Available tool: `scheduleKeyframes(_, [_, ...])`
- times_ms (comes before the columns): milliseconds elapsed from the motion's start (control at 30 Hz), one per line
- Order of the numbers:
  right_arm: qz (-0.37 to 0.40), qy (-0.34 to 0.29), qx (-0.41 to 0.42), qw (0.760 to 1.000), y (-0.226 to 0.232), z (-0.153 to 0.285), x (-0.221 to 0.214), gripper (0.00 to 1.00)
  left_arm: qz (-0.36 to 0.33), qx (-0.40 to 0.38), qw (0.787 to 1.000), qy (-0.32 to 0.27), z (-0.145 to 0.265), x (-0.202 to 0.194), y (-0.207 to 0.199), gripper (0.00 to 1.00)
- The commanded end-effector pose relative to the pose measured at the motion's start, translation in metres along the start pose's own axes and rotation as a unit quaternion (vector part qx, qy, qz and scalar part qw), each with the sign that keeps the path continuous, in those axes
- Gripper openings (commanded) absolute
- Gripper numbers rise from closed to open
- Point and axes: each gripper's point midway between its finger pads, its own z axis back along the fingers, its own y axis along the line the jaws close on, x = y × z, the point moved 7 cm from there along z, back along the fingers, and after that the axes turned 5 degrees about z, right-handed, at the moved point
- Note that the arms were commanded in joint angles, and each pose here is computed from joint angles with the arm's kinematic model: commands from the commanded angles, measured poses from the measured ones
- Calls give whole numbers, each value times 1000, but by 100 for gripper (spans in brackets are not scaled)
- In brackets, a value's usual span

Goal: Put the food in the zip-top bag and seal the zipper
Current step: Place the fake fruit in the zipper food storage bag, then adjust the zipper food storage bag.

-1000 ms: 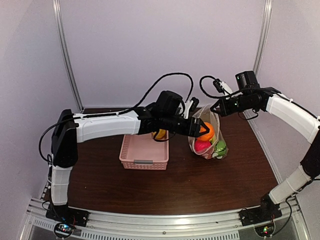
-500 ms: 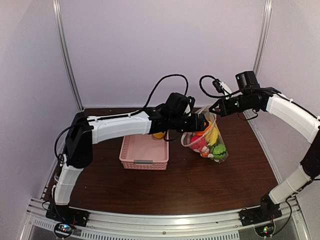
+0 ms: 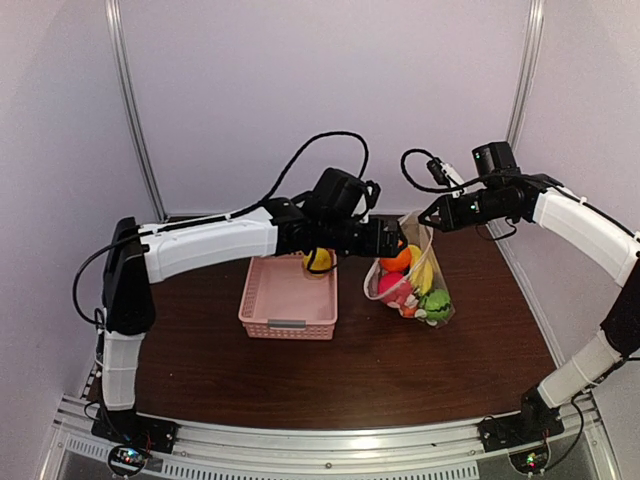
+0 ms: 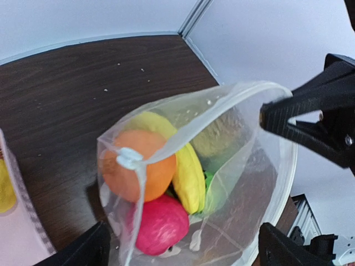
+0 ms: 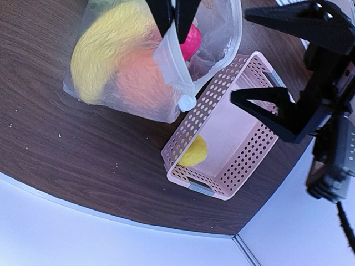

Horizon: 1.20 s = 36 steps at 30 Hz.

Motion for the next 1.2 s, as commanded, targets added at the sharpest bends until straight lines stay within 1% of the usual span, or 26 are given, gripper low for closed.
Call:
scheduleKeyframes(0, [4, -26, 11, 1000, 4, 9, 13, 0, -17, 55, 998, -22, 38, -1, 15, 90])
scheduleKeyframes(67, [4, -26, 10, 1000, 4, 8, 13, 0, -9, 60, 998, 6, 33, -15, 22, 85])
scheduleKeyframes(200, [4, -27, 10, 1000, 4, 9, 13, 0, 17, 33, 998, 51, 22, -38, 28, 75])
scheduleKeyframes(433, [3, -27, 11, 1000, 5, 10, 13, 0, 28, 57, 995, 71, -3, -53, 43, 62])
scheduleKeyframes(467, [4, -28, 10, 1000, 5, 10, 13, 0, 27, 60, 995, 74, -7, -55, 44, 58])
scheduleKeyframes(567, [7, -29, 5, 1000, 5, 12, 11, 0, 28, 65, 994, 79, -20, -55, 49, 38])
scheduleKeyframes(667, [13, -28, -5, 1000, 3, 13, 9, 0, 33, 58, 995, 77, -25, -49, 47, 9])
scheduleKeyframes(700, [16, -27, -18, 999, 1, 14, 9, 0, 31, 53, 995, 73, -22, -44, 41, 1])
scheduleKeyframes(733, [22, -25, -33, 999, -1, 16, 9, 0, 30, 46, 996, 72, -15, -37, 31, 0])
scheduleKeyframes(800, [40, -22, -71, 996, -6, 23, 13, 0, 6, 15, 999, 39, 16, -12, -8, 0])
scheduleKeyframes(867, [64, -23, -97, 993, -8, 31, 15, 0, -24, 21, 999, -29, 47, 6, -36, 0])
scheduleKeyframes(900, [70, -24, -107, 991, -9, 32, 15, 0, -30, 28, 998, -53, 51, 9, -35, 0])
scheduleKeyframes(933, [75, -27, -115, 990, -10, 35, 16, 0, -23, 38, 997, -55, 47, 8, -24, 0])
scheduleKeyframes(967, [76, -29, -120, 989, -10, 36, 18, 0, -1, 36, 999, -38, 39, 6, -10, 0])
scheduleKeyframes(1000, [75, -29, -125, 989, -11, 36, 19, 0, 16, 10, 1000, -20, 34, 5, -8, 0])
scheduleKeyframes(1033, [74, -28, -126, 989, -11, 37, 21, 0, 16, -20, 1000, -11, 30, 2, -14, 0])
scheduleKeyframes(1067, [74, -29, -127, 989, -11, 37, 23, 0, 10, -32, 999, -10, 27, -3, -20, 0])
scheduleKeyframes(1167, [77, -37, -144, 986, -12, 45, 30, 0, 12, -39, 999, 11, 11, -10, -19, 0])
